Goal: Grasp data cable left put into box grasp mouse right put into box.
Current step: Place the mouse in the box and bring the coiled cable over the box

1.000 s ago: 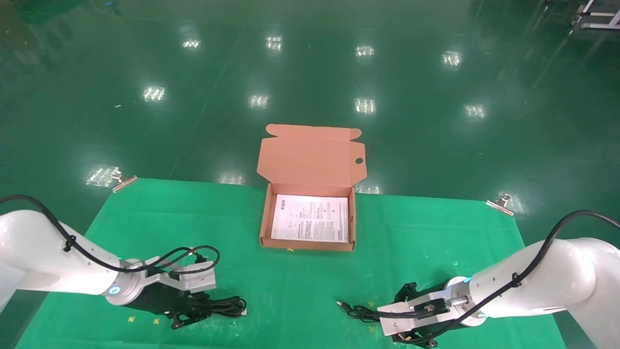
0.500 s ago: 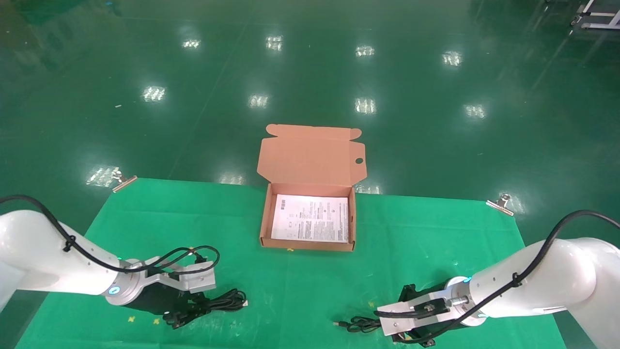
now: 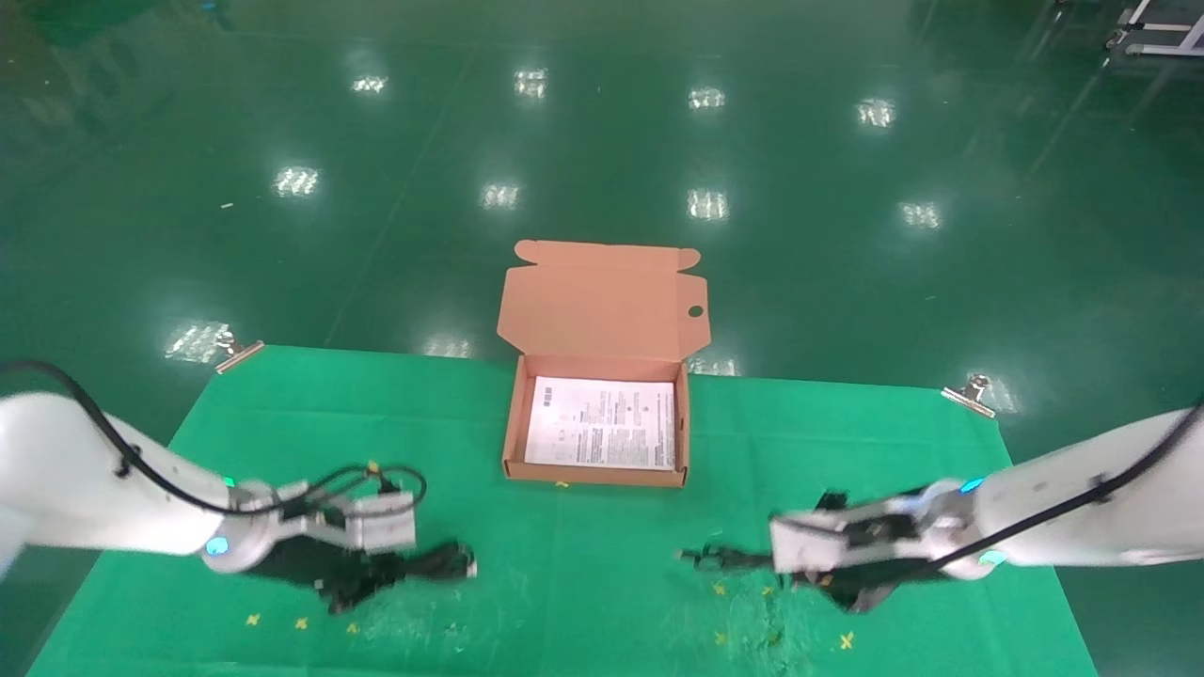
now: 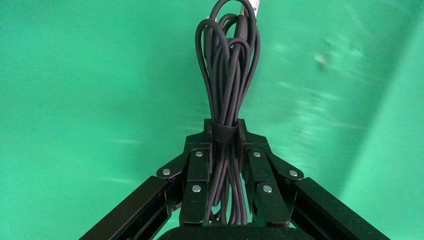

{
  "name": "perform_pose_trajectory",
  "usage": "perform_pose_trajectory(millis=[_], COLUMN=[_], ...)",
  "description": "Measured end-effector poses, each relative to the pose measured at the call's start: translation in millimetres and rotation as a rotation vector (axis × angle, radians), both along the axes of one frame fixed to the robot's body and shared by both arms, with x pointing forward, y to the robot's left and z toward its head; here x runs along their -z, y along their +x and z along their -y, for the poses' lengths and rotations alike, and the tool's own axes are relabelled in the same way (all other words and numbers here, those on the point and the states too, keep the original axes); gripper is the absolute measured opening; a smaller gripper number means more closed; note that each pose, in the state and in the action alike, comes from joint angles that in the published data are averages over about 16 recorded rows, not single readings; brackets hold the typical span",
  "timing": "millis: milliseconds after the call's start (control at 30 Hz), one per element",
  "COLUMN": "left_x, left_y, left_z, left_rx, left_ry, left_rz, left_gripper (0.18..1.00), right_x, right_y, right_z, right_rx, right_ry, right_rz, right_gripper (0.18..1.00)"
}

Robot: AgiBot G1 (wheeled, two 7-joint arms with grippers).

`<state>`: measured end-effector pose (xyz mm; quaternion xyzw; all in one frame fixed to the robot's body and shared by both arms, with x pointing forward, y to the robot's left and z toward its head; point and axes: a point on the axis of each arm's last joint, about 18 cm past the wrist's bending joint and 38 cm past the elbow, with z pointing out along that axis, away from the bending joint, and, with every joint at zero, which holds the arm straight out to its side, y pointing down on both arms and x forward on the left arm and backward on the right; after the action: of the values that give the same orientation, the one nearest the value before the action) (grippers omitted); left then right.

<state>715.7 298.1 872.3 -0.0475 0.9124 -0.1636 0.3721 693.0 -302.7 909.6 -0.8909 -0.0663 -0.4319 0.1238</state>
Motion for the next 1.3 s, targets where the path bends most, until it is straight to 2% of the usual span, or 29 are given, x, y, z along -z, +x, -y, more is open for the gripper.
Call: perform_pose_trajectory(millis=[133,267,467,667,833,967,1300], left_x=[-35,-75,-128,-174,-201,-217,-218], left_y=[0,-3,-8,-9,-8,-8,-7], left_z=[8,20,40,55,60,60,38], left_rx=[0.033,0.063,0.087,0.074,0.050,0.030,-0.027], left_ry=[0.015,0.025,0.037,0.048,0.054,0.058,0.093], left_rz=[0.102,0.218,0.386,0.536,0.625,0.673,0.684], left_gripper=[0.270,0.270,0.269,0.269,0.268,0.268,0.268], right_x=[-56,-116,-196,-253,-279,-289,-278], right_y=[0,-1,-3,-3,-3,-2,6], right_z=[5,-3,-41,-91,-123,-140,-160], right_rx=[0.022,0.009,-0.069,-0.164,-0.218,-0.246,-0.266], right_ry=[0.067,0.122,0.181,0.220,0.229,0.231,0.232], right_rz=[0.123,0.261,0.441,0.559,0.608,0.620,0.601], right_gripper=[0.201,0.201,0.200,0.200,0.200,0.200,0.200])
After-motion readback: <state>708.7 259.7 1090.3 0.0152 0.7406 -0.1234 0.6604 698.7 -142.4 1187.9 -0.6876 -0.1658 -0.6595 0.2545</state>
